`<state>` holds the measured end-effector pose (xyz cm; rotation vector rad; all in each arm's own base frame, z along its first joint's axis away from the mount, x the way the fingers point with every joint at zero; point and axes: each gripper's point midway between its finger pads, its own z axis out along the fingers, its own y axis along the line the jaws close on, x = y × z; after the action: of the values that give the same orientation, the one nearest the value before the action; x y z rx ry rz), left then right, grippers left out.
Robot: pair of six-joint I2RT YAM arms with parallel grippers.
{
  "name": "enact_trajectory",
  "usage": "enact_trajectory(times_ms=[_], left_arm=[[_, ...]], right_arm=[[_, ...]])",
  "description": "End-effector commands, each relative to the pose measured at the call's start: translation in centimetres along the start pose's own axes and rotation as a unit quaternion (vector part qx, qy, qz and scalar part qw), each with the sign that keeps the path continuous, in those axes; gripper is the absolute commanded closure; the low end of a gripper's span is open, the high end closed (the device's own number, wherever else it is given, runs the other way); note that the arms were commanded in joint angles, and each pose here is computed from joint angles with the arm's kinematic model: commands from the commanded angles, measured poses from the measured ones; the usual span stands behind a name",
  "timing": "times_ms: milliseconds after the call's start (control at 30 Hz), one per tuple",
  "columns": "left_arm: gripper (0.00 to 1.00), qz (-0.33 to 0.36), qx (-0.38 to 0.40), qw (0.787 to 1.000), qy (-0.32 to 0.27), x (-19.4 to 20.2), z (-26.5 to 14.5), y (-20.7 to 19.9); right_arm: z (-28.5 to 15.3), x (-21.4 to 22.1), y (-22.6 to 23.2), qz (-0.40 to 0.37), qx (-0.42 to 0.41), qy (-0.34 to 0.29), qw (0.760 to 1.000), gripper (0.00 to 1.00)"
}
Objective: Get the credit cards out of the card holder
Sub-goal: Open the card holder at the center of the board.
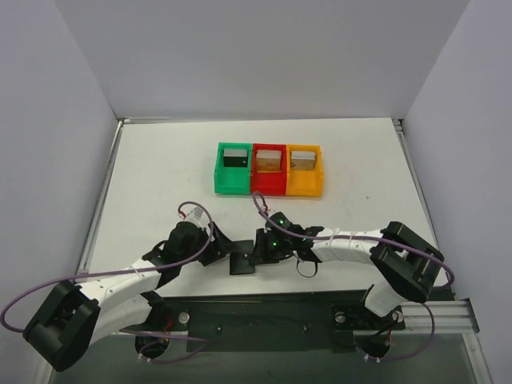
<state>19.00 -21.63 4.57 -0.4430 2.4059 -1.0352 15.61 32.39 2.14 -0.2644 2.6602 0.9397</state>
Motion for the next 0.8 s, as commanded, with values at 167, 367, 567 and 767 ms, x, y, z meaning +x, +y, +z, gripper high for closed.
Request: enact_trajectory(times_ms=[167,367,567,767], left_arm=[[0.12,0.019,0.126,0.991,-0.031,-1.3,-1.9,-4.7],[0.11,0.017,0.123,0.992,-0.020,-0.8,-2.0,-4.2],[0.13,0.004,0.103,0.995,-0.006,0.1,-1.3,-2.6],[0.16,0.011,0.076,0.997,0.007,0.6,-0.6,-1.5]], right_arm=[[-3.1,-0.6,2.9,-0.031,-0.054,-0.018,0.998,1.00],[-4.0,-1.1,3.7,-0.044,-0.062,-0.025,0.997,1.00],[-2.5,0.5,0.7,-0.031,-0.013,-0.002,0.999,1.00],[-2.2,1.4,-2.2,-0.022,0.035,-0.004,0.999,0.61]])
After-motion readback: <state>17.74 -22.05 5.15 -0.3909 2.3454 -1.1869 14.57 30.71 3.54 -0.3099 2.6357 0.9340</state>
